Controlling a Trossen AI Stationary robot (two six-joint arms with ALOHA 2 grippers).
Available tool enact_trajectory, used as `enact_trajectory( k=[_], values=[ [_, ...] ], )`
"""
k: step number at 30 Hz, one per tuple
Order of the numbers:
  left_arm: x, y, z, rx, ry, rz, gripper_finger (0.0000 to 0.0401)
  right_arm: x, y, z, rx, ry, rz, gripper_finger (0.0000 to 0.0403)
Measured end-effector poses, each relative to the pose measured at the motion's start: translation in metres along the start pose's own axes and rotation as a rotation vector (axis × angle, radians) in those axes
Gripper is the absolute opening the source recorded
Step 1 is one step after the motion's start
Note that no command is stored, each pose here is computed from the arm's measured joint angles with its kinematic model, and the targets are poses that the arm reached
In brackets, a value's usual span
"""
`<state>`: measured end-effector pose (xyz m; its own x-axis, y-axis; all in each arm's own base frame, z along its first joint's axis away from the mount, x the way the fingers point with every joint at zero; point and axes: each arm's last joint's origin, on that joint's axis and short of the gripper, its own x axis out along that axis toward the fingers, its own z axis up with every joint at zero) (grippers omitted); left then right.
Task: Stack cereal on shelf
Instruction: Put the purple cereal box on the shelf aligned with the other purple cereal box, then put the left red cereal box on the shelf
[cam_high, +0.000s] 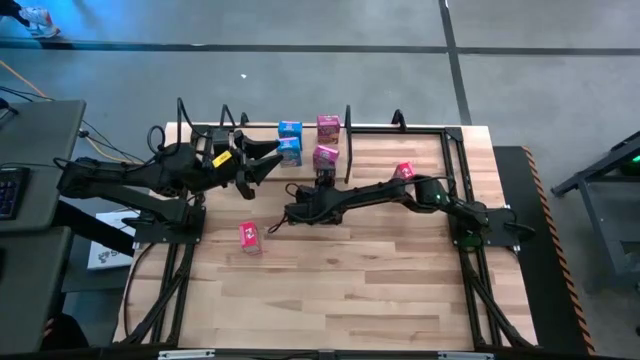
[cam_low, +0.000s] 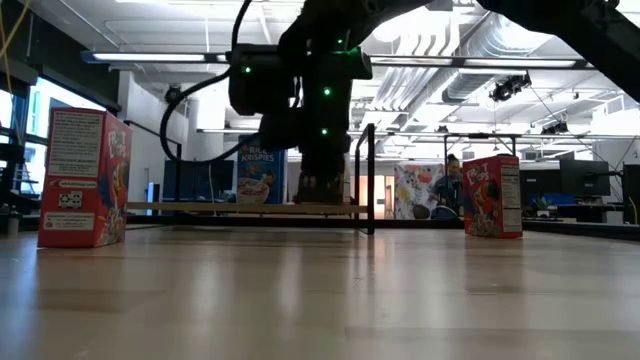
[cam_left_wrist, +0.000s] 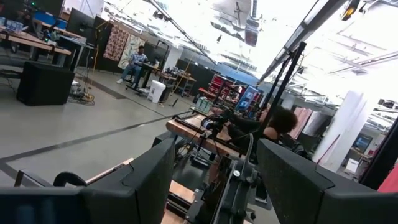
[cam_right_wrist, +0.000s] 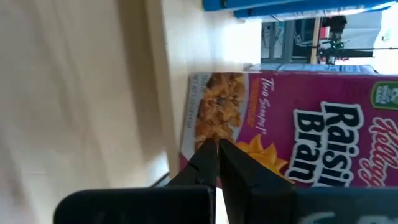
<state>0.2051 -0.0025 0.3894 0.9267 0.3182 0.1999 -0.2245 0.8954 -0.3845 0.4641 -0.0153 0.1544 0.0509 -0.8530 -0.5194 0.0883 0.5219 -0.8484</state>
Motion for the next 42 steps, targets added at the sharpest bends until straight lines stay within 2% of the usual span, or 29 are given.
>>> enact_trajectory(
  k=[18,24,29,33,38,40,42],
  values=[
    [0.000,0.000,0.000,0.001,0.002,0.001,0.0223,0.025,-0.016,-0.006,-0.009,0.080,-0.025,0.0000],
    [0.000,0.000,-0.001,0.034,0.009,-0.001,0.0223,0.021,-0.016,-0.009,0.008,0.091,0.046,0.0000],
    [-0.013,0.003,0.006,0.062,0.038,0.002,0.0223,-0.015,-0.034,-0.014,0.157,0.053,0.216,0.0000],
    [-0.025,0.008,0.008,0.077,0.086,0.017,0.0223,-0.053,-0.045,-0.031,0.267,-0.059,0.333,0.0000],
    [-0.032,0.011,0.006,0.092,0.150,0.033,0.0223,-0.091,-0.049,-0.099,0.441,-0.183,0.511,0.0000],
    [-0.033,0.012,0.003,0.088,0.183,0.021,0.0223,-0.104,-0.051,-0.128,0.580,-0.256,0.627,0.0000],
    [-0.033,0.011,-0.001,0.091,0.224,-0.014,0.0223,-0.114,-0.054,-0.150,0.772,-0.359,0.743,0.0000]
  ],
)
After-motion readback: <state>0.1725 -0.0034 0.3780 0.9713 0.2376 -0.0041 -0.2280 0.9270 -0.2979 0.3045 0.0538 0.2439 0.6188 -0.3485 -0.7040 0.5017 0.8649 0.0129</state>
